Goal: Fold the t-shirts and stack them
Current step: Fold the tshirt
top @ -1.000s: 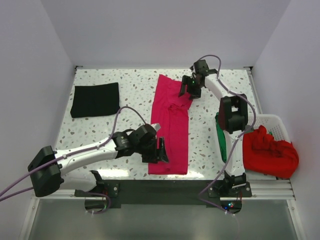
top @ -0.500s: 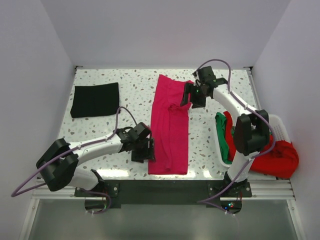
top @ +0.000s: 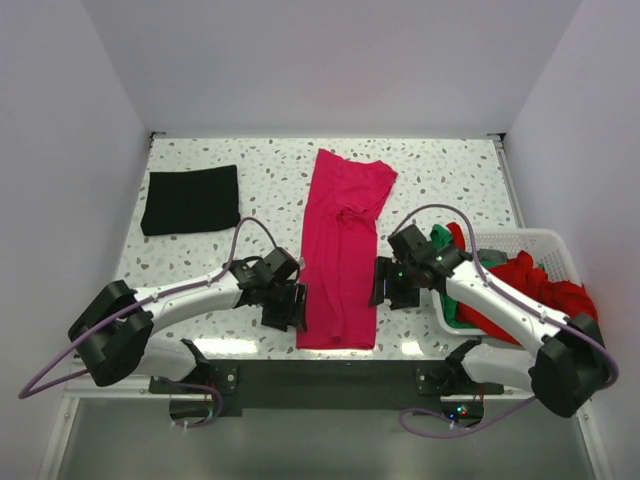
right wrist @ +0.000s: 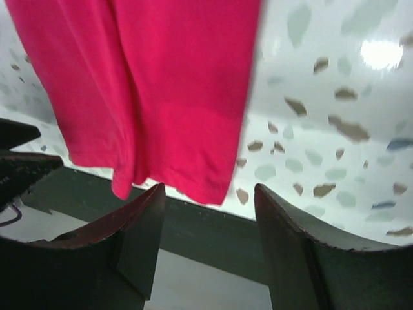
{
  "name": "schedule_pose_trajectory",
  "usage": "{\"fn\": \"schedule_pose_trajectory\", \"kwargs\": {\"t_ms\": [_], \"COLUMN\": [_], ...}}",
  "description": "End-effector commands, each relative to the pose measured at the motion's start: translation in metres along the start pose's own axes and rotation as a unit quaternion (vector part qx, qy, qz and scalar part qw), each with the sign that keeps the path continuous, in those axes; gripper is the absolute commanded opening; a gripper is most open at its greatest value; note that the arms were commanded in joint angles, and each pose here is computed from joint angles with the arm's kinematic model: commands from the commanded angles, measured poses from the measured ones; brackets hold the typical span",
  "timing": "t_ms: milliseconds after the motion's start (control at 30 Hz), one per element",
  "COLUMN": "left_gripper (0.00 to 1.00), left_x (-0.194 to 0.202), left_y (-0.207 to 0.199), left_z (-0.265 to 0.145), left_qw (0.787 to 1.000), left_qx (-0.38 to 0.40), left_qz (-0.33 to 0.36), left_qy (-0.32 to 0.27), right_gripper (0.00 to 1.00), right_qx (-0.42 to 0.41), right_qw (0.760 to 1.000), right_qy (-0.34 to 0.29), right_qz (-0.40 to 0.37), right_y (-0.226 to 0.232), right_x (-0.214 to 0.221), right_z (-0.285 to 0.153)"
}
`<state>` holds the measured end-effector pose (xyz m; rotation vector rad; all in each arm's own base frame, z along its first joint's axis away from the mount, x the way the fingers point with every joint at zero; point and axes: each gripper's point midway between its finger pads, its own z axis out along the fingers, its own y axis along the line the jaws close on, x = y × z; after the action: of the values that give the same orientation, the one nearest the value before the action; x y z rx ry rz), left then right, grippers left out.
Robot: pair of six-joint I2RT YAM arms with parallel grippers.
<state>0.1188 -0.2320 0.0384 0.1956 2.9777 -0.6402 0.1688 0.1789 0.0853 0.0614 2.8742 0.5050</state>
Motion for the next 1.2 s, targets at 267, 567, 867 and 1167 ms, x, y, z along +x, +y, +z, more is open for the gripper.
{"fn": "schedule_pose_trajectory", "kwargs": {"t_ms": [267,567,867,1167], "left_gripper": [0.57,0.55,0.53,0.39], "left_x": [0.025,0.025,0.028,0.026], "left_y": [0.011,0.006,0.005,0.019], "left_z": [0.006,0.013,0.023,0.031], "left_qw": [0.999,0.998,0.997,0.999], "left_qx": [0.025,0.053,0.067,0.033], "left_qz": [0.006,-0.004,-0.013,-0.012], "left_qy": [0.029,0.020,0.023,0.020], "right_gripper": [0.56,0.52,0.47,0.36], "right_qx": [0.012,0.024,0.029,0.026], "right_qw": [0.998,0.997,0.997,0.996], "right_qy": [0.020,0.045,0.043,0.062], "right_qz": [0.063,0.053,0.053,0.061], "right_y": [0.005,0.008,0.006,0.001], "right_x": [0.056,0.082,0.083,0.094], "right_z": [0.016,0.040,0.051,0.060]}}
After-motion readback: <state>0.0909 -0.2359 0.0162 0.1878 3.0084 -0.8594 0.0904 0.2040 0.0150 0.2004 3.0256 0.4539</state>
